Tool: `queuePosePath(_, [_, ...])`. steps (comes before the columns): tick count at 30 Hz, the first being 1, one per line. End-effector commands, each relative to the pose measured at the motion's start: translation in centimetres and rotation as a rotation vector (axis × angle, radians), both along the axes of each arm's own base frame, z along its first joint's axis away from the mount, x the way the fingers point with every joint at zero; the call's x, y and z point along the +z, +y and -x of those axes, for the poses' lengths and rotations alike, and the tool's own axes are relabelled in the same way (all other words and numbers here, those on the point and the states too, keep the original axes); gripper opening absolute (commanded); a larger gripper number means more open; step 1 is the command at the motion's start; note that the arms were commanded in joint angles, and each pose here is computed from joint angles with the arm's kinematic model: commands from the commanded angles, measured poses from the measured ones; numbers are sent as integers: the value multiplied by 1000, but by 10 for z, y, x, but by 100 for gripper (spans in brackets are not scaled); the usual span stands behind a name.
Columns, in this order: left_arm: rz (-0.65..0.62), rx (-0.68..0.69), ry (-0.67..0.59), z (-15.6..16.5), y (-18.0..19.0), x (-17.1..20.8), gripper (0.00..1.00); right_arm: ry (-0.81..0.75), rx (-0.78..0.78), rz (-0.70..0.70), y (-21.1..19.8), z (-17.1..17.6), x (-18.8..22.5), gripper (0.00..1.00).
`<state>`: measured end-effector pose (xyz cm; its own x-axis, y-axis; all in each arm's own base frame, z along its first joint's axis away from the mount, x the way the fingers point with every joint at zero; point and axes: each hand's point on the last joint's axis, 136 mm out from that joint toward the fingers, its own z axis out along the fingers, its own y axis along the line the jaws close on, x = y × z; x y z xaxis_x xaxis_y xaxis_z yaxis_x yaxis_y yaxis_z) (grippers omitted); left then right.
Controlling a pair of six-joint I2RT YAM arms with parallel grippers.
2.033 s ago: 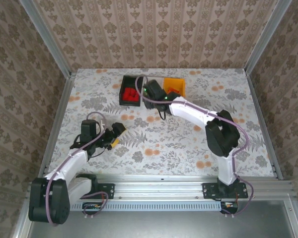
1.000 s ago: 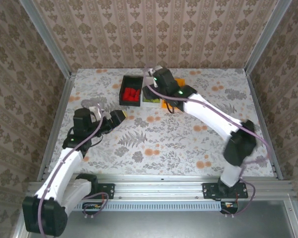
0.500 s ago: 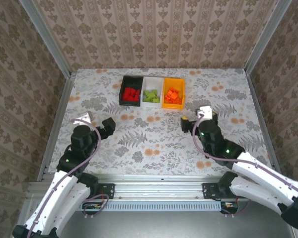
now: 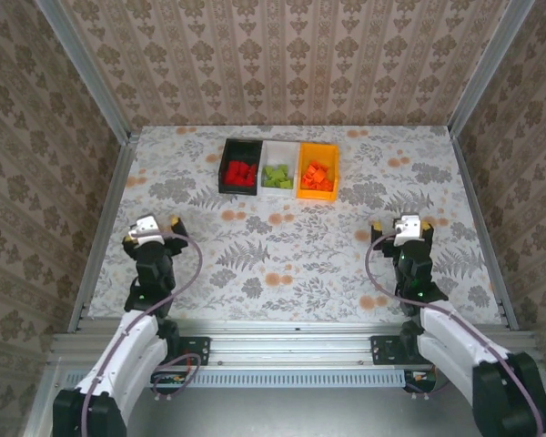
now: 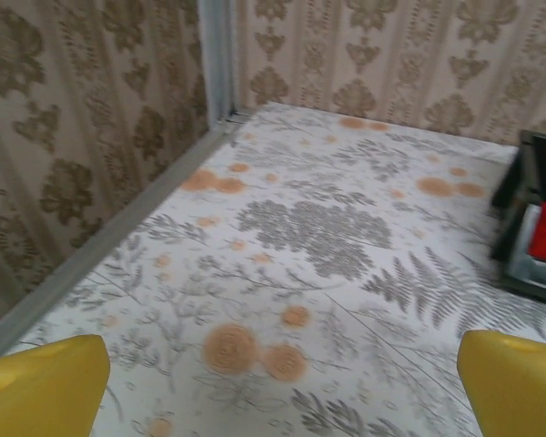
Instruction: Sort the legos into containers by color
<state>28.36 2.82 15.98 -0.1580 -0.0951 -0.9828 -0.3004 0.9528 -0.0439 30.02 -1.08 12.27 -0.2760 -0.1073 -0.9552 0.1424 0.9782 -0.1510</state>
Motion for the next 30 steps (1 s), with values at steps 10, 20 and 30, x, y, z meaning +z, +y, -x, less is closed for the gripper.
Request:
queuePosePath(10, [-44,5,64,-36,19,-28,100,-101,123,-31,18,-36,23,100])
queuePosePath(20, [-69,-144,105,-86,3,-37,100,-73,121,-39,15,-51,16,100])
queuePosePath(30, [-85,-333,180,-112,-28,-65,100,-114,124,-110,18,-63,12,100])
